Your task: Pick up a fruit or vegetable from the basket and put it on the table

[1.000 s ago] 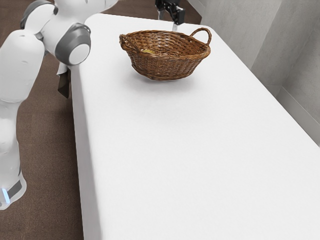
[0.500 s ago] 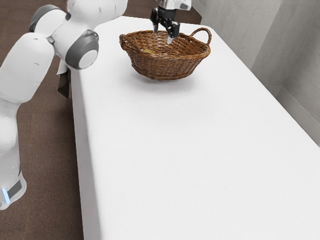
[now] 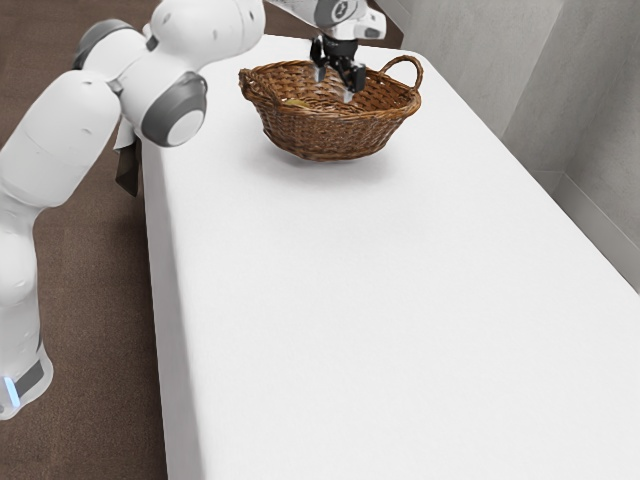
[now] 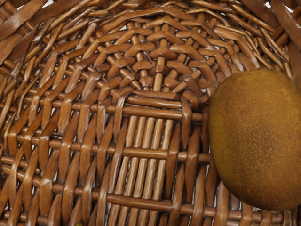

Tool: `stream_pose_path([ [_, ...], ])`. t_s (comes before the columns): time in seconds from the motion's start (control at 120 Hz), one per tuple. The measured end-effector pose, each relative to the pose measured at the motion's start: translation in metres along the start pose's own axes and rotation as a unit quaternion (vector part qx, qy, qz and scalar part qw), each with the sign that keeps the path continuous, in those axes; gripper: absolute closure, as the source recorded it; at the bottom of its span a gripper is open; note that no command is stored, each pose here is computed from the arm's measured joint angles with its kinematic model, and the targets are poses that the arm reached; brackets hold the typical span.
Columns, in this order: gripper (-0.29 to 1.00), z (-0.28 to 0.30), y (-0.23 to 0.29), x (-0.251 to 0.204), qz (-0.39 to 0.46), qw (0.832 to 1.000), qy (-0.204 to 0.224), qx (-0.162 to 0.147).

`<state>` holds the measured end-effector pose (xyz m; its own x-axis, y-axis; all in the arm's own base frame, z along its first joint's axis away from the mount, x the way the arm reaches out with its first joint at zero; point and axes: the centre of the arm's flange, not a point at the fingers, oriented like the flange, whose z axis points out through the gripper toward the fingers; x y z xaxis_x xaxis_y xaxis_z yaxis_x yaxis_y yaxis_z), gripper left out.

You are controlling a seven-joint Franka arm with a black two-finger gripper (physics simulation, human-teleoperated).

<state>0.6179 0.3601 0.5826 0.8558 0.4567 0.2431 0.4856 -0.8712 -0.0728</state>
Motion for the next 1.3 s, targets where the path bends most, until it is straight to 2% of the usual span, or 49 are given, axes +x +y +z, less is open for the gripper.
stream_pose_path([
  [0.892, 0.00, 0.051, 0.043, 0.024, 0.018, 0.998, 0.052, -0.020],
  [1.3, 0.01, 0.070, 0.045, 0.021, 0.005, 0.998, 0.045, -0.035],
])
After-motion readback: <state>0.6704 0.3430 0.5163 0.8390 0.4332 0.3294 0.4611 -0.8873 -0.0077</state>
